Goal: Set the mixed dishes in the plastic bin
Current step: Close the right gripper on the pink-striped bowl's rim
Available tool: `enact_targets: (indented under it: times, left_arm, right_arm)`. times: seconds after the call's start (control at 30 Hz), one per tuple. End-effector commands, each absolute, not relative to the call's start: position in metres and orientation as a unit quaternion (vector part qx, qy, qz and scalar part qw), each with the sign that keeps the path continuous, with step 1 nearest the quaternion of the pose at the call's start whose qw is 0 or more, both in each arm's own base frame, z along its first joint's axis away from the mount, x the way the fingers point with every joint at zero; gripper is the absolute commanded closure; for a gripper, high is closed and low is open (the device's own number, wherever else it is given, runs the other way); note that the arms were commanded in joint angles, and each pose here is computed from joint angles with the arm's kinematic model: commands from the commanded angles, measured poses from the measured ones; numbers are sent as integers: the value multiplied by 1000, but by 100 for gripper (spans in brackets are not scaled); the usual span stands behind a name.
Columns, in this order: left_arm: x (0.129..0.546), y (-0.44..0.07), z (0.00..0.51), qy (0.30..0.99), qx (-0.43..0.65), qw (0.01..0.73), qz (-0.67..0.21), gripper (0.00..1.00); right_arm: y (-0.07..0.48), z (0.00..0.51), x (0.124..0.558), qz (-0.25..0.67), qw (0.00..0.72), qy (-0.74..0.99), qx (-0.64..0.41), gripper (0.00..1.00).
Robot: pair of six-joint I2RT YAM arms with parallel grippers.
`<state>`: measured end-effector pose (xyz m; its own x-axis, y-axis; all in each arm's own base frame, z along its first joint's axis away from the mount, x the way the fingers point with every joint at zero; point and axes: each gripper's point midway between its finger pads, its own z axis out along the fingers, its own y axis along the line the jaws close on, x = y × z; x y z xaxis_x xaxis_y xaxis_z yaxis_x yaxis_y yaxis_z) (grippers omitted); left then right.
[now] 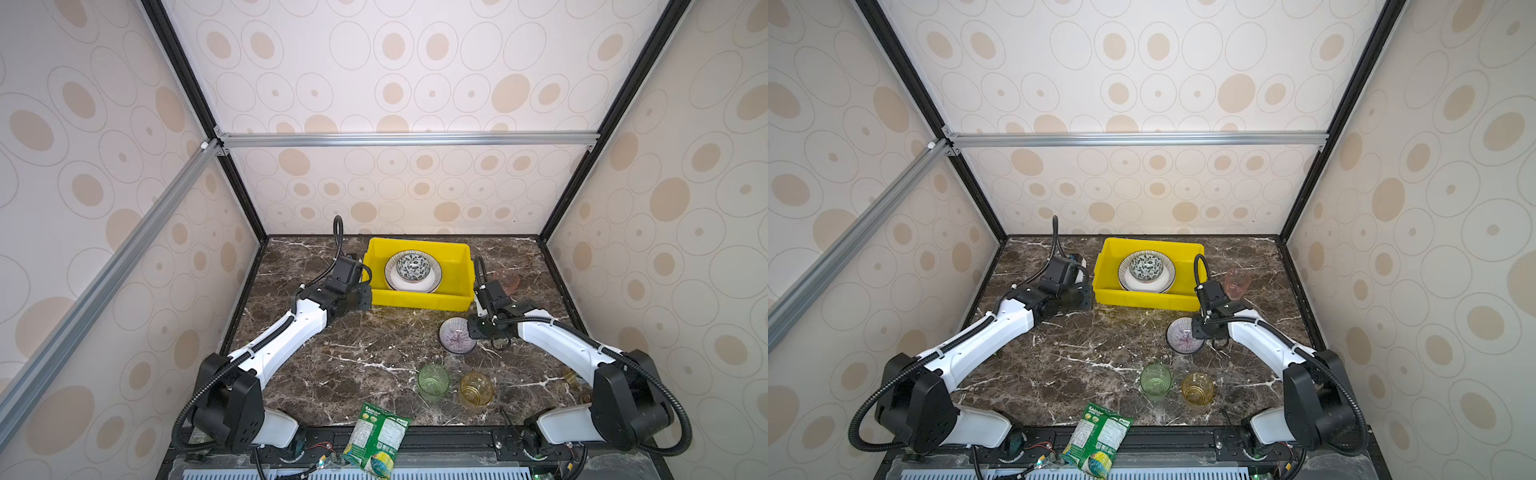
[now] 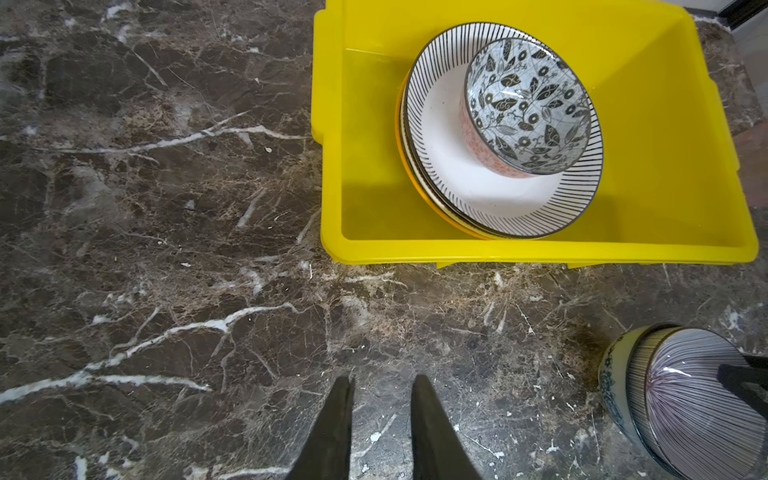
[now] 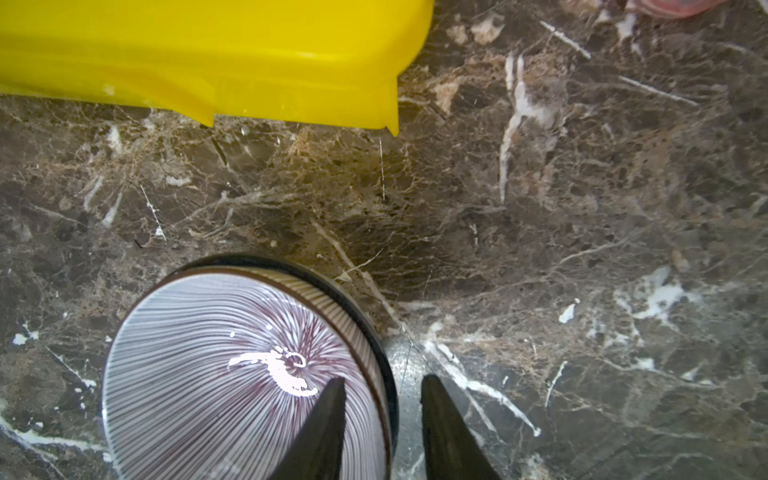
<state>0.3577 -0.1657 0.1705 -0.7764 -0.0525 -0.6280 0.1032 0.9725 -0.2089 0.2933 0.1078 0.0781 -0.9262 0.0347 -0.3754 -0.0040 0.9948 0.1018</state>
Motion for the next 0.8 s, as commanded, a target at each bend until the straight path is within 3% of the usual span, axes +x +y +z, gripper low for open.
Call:
enact_targets:
  times: [0.0, 0.77]
  left_arm:
    - [362, -169, 168, 935, 14, 335, -118, 74]
    - [361, -170, 163, 935, 19, 333, -119, 75]
  right_arm:
    - [107, 83, 299, 46, 197, 979, 17, 68]
    - [110, 82, 298, 51, 191, 980, 22, 86]
